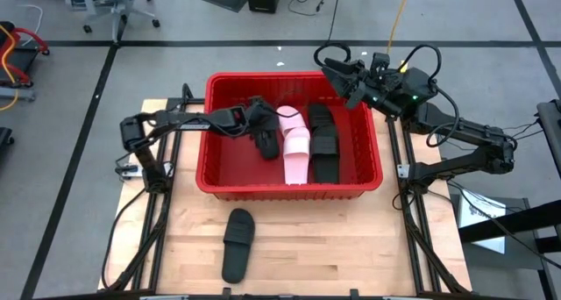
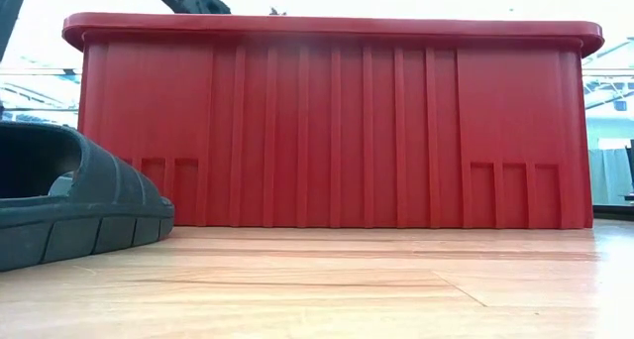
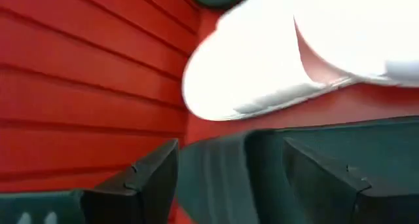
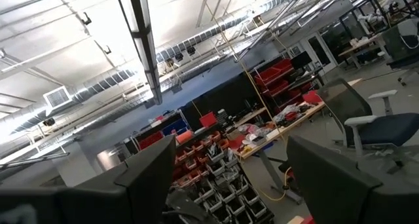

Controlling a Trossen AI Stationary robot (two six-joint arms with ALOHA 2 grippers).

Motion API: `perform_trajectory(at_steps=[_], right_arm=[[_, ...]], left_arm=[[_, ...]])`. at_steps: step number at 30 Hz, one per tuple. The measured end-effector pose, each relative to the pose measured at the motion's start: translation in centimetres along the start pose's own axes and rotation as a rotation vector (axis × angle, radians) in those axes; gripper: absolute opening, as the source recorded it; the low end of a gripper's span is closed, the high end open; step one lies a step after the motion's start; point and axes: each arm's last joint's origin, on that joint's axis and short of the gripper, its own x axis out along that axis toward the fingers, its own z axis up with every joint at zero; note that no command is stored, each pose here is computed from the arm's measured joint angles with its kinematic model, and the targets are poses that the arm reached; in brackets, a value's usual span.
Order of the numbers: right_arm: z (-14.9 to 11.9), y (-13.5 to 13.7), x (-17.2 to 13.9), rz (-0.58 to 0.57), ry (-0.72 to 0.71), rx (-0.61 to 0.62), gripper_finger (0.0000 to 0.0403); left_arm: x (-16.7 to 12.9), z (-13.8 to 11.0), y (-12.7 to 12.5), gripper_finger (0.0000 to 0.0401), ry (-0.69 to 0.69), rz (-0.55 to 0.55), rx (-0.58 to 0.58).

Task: Pick and place slides into bin
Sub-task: Put the black slipper into the red container

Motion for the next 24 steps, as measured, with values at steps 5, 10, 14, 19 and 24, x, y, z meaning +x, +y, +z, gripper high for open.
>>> perform_trajectory(at_steps=[5, 10, 14, 19, 24], right_arm=[[0.0, 0.0, 0.0, -0.001, 0.0, -0.014, 0.0281], [0.0, 0.0, 0.0, -0.001, 0.0, -0.029, 0.0281], [0.0, 0.0, 0.0, -0.003, 0.001, -0.052, 0.0281], [-0.3, -0.2, 0.2, -0.008, 0.01, -0.06, 0.0281], [-0.5, -0.3, 0.5, -0.011, 0.014, -0.072, 0.0281]], left_arm=[[-4.8, 1.5, 1.4, 0.0261, -0.094, 0.037, -0.063], [-10.2, 2.1, 2.4, 0.0256, -0.194, 0.035, -0.14], [-15.1, 2.2, 2.4, 0.0253, -0.321, 0.006, -0.151], [-20.7, 1.4, 1.8, 0.0255, -0.452, -0.032, -0.144], [-25.6, -0.2, 0.2, 0.0255, -0.536, -0.151, -0.16]])
